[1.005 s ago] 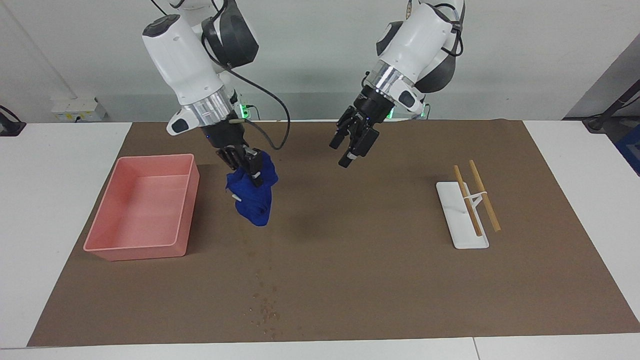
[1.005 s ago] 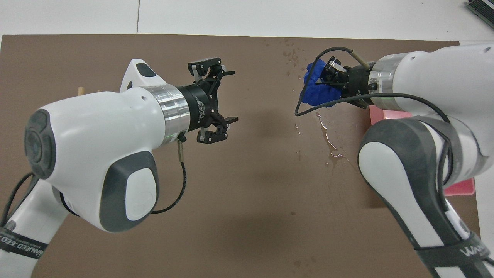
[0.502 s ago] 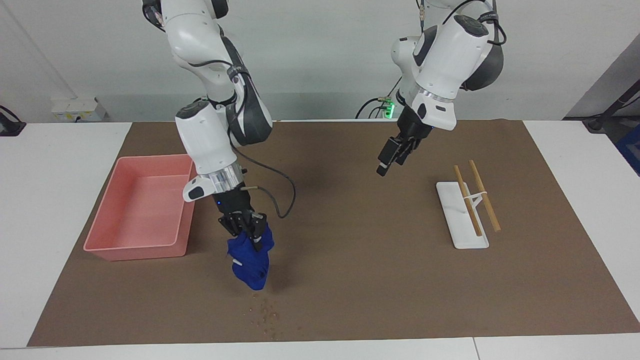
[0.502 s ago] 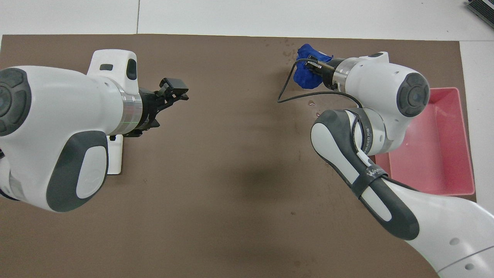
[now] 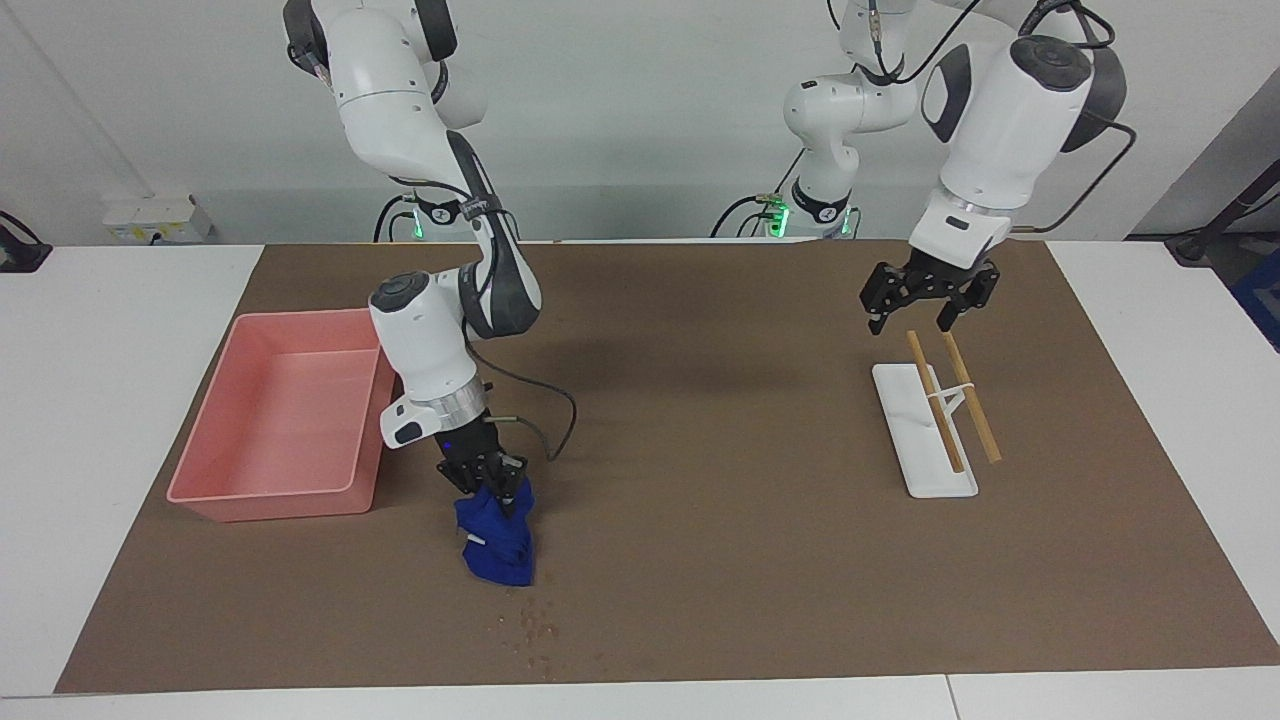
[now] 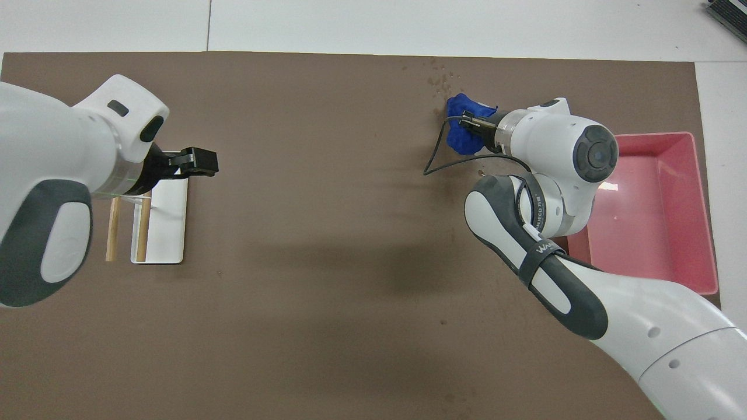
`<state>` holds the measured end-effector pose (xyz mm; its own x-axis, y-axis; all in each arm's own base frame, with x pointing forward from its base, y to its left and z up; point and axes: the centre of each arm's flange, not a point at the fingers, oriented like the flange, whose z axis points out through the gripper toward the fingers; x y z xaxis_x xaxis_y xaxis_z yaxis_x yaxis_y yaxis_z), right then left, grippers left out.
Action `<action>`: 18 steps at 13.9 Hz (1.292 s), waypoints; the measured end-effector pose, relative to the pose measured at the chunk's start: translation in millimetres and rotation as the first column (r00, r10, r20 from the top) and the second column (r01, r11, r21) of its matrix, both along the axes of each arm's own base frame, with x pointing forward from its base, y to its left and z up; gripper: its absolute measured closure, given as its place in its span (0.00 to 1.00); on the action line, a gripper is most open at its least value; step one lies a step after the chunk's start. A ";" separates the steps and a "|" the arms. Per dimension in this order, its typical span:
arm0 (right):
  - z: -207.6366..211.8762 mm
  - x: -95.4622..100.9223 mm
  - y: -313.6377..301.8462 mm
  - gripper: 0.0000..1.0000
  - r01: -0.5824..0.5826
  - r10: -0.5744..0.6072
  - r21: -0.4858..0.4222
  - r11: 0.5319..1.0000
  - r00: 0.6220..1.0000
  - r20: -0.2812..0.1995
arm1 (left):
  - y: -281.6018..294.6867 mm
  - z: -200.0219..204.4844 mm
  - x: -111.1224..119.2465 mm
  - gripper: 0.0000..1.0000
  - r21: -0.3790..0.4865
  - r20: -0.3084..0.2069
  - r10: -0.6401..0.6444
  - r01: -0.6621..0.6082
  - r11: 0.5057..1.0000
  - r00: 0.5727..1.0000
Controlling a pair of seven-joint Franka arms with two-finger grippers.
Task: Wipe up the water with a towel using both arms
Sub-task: 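Wipe the towel across the water spill with the right gripper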
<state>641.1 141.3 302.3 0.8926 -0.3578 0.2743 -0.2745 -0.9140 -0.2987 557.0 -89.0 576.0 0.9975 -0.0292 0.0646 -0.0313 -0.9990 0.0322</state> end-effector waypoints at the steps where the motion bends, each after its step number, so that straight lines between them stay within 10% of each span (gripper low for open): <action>1: -7.7 -12.0 -5.0 0.78 -0.002 0.002 -0.009 1.000 1.000 -0.027 | 13.7 18.2 -2.1 0.00 0.001 -0.019 -0.006 0.006 1.000 1.000; 12: -6.1 -105.1 -47.8 0.78 -0.069 0.052 -0.039 0.997 0.941 -0.334 | 40.1 48.1 -11.5 0.00 0.003 -0.058 -0.134 0.135 0.991 0.989; 18: -12.2 -165.6 -66.8 0.78 -0.107 0.080 0.000 0.994 0.744 -0.664 | 37.7 48.1 -11.9 0.00 0.003 -0.059 -0.139 0.140 0.990 0.988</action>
<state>475.6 74.4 290.2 0.8830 -0.2649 -0.3874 -0.3038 -0.9518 -0.0416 545.0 -51.4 624.1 0.9857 -0.1687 0.0056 -0.1688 -0.9852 0.0315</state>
